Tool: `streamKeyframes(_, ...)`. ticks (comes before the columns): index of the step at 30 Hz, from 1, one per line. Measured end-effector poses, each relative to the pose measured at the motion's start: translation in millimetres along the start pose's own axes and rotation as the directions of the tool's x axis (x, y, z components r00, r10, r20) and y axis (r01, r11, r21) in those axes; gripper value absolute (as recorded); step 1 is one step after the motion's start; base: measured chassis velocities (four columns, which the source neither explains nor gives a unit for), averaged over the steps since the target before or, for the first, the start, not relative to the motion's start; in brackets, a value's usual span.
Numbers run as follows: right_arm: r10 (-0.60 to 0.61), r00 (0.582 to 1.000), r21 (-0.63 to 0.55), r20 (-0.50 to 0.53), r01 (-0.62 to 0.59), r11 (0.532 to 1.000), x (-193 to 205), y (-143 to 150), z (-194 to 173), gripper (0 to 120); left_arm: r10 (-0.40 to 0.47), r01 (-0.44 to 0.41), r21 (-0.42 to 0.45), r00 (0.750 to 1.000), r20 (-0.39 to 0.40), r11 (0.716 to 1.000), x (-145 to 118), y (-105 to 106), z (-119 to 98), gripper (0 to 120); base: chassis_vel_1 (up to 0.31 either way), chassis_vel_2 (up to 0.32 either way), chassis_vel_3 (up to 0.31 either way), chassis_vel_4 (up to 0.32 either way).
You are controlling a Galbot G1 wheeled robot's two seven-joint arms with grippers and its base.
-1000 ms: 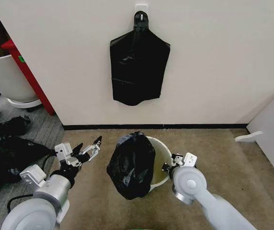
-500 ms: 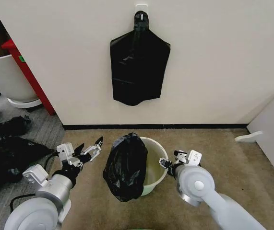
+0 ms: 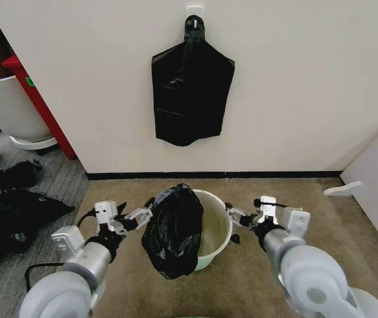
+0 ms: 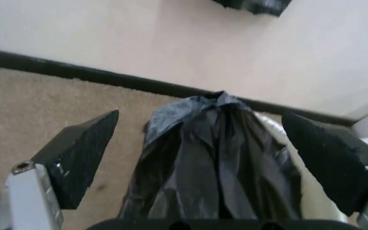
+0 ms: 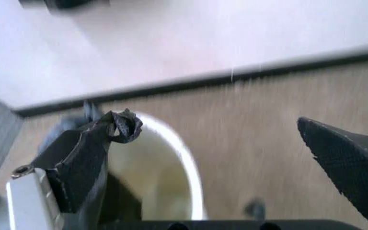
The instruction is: Place the garbage bag over the trash bin.
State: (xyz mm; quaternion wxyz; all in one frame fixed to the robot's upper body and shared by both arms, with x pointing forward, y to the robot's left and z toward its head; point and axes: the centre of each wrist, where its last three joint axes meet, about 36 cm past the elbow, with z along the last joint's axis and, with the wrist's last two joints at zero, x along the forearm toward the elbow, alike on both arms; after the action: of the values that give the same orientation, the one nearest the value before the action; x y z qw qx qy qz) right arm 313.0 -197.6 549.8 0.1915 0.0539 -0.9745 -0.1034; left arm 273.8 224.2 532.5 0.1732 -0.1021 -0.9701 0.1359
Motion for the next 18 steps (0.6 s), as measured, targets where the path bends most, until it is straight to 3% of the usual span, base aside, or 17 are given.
streamKeyframes(4,-0.009,0.998,0.033,0.055,0.007,0.999,-7,-9,-9,100,-0.039,0.035,-0.059,0.997,-0.063,0.998,0,-10,-9,100,0.0,0.0,0.0,0.0)
streamKeyframes(11,-0.003,1.0,0.0,0.001,0.003,1.0,-14,-10,0,100,-0.126,0.114,-0.078,0.978,-0.164,0.99,-4,-13,-30,100,0.0,0.0,0.0,0.0)
streamKeyframes(18,0.003,1.0,-0.035,-0.03,-0.004,0.999,-19,-10,3,100,-0.11,0.097,-0.071,0.97,-0.215,0.993,-22,-8,-34,100,0.0,0.0,0.0,0.0)
